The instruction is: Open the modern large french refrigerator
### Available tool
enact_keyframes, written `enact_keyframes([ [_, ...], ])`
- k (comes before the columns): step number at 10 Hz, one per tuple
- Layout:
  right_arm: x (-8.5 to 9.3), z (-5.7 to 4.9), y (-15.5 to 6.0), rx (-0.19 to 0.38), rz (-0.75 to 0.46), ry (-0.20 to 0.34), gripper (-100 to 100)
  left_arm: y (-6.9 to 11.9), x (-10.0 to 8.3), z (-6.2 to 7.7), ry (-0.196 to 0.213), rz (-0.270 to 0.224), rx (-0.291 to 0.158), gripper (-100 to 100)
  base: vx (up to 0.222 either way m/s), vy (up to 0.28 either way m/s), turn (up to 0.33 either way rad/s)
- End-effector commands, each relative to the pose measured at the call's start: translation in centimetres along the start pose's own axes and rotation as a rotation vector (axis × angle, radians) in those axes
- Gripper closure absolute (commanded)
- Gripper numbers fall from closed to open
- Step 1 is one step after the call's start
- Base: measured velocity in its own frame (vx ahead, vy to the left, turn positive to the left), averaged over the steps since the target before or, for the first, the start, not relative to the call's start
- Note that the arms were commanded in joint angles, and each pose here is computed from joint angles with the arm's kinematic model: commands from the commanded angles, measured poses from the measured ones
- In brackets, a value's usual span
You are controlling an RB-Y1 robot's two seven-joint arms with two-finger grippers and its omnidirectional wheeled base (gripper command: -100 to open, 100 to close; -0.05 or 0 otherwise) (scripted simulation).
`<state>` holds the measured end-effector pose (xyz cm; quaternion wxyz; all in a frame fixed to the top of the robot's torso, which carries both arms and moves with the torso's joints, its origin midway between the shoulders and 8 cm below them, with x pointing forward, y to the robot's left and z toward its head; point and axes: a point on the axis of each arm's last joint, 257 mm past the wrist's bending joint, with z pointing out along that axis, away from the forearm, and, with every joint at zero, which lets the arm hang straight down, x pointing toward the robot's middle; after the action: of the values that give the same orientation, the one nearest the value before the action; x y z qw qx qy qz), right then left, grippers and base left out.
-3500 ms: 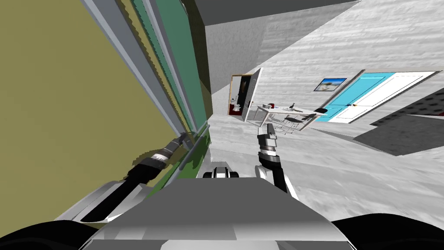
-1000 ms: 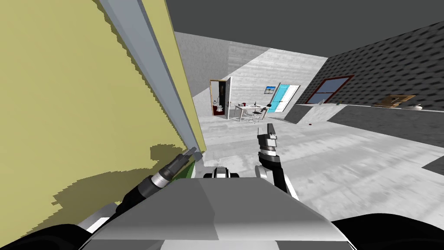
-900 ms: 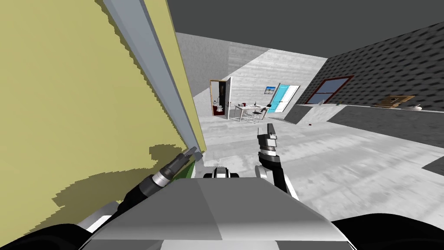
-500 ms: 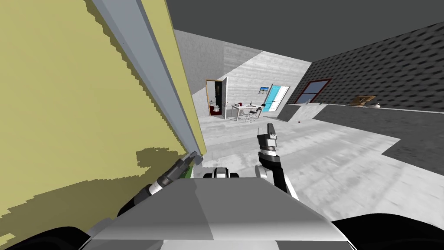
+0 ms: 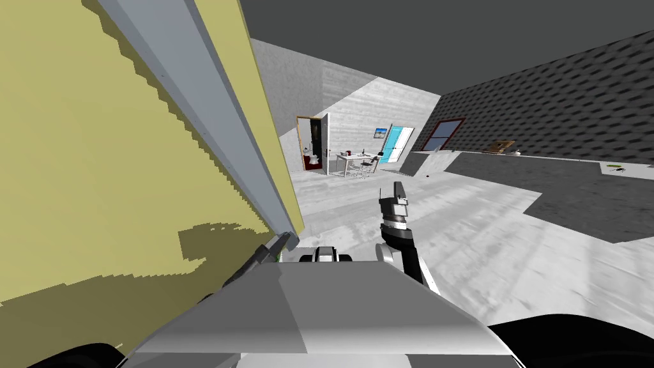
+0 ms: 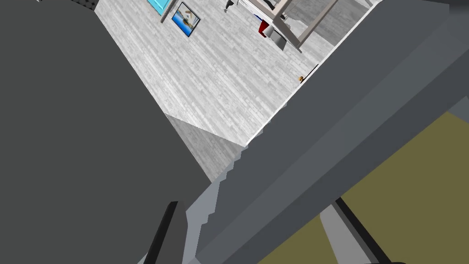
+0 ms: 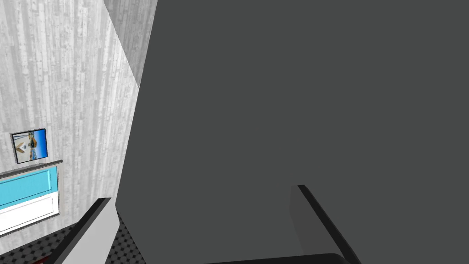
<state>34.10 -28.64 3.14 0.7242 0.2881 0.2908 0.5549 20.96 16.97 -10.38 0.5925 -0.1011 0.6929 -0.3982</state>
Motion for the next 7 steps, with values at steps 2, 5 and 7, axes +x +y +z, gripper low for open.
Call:
enact_keyframes([
  [2, 0.0, 0.0, 0.0, 0.000, 0.000, 0.000, 0, -0.8, 1.8, -1.4, -0.011, -0.010, -0.032, 100, -0.028, 0.066, -0.320],
  [5, 0.0, 0.0, 0.0, 0.000, 0.000, 0.000, 0, -0.8, 2.6, -2.6, 0.006, -0.038, -0.062, 100, 0.004, 0.003, 0.004],
  [7, 0.0, 0.0, 0.0, 0.000, 0.000, 0.000, 0, -3.1, 2.8, -2.9, -0.038, -0.013, -0.039, 100, -0.027, 0.055, -0.296],
])
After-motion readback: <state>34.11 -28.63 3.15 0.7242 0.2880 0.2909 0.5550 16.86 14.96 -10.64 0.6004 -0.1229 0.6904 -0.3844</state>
